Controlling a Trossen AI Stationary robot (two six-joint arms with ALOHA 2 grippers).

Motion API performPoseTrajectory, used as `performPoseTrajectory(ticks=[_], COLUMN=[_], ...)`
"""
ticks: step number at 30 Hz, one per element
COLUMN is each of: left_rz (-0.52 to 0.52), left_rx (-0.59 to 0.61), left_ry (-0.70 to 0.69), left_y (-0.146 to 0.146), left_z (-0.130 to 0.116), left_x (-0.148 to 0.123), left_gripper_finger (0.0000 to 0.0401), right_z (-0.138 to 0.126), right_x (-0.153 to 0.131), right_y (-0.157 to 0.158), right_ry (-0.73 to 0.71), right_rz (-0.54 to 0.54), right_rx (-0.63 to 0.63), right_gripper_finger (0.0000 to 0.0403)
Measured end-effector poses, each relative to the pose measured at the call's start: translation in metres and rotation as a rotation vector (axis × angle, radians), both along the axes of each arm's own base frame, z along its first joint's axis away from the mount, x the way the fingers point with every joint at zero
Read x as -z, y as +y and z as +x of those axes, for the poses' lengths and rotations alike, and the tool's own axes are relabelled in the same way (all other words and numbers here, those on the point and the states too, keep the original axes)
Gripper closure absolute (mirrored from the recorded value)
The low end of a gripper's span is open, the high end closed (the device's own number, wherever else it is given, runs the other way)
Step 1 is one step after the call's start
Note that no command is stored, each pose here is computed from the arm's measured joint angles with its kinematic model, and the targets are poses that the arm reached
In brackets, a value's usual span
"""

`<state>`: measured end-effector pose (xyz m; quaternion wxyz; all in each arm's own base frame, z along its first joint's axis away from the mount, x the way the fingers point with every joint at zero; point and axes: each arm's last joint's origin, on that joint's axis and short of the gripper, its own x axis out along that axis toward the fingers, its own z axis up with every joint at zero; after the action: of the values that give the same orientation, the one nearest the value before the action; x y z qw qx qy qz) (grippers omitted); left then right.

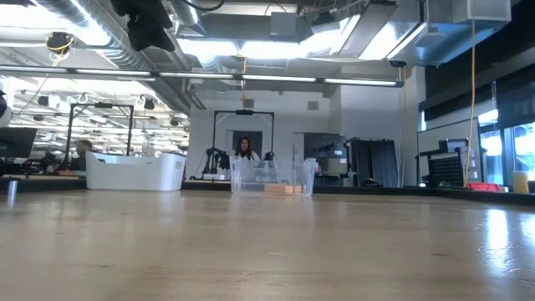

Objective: Sort & place blocks by color
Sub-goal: Put the orange block into the transparent bin

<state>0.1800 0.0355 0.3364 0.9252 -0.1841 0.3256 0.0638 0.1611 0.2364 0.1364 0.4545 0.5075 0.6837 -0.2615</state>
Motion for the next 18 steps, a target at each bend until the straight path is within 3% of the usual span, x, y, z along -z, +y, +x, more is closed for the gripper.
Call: performPoseTrajectory(ticks=[7, 13, 18], left_rz=[0.001, 0.001, 0.001], left_rx=[0.0, -0.001, -0.001], left_ry=[0.0, 0.001, 0.001], left_y=[0.0, 0.0, 0.0], left_z=[0.0, 0.0, 0.0], left_x=[0.0, 0.0, 0.0], left_gripper_finger=[0.0191, 0.0191, 0.0191], right_z=[0.002, 0.002, 0.005], right_x=[0.014, 0.015, 0.016], right_y=[0.002, 0.001, -0.003], right_ry=[0.035, 0.024, 0.015], right_rz=[-0.027, -0.06, -0.081], right_rx=[0.0, 0.011, 0.013], right_gripper_finger=[0.0192, 0.0269, 0.0273])
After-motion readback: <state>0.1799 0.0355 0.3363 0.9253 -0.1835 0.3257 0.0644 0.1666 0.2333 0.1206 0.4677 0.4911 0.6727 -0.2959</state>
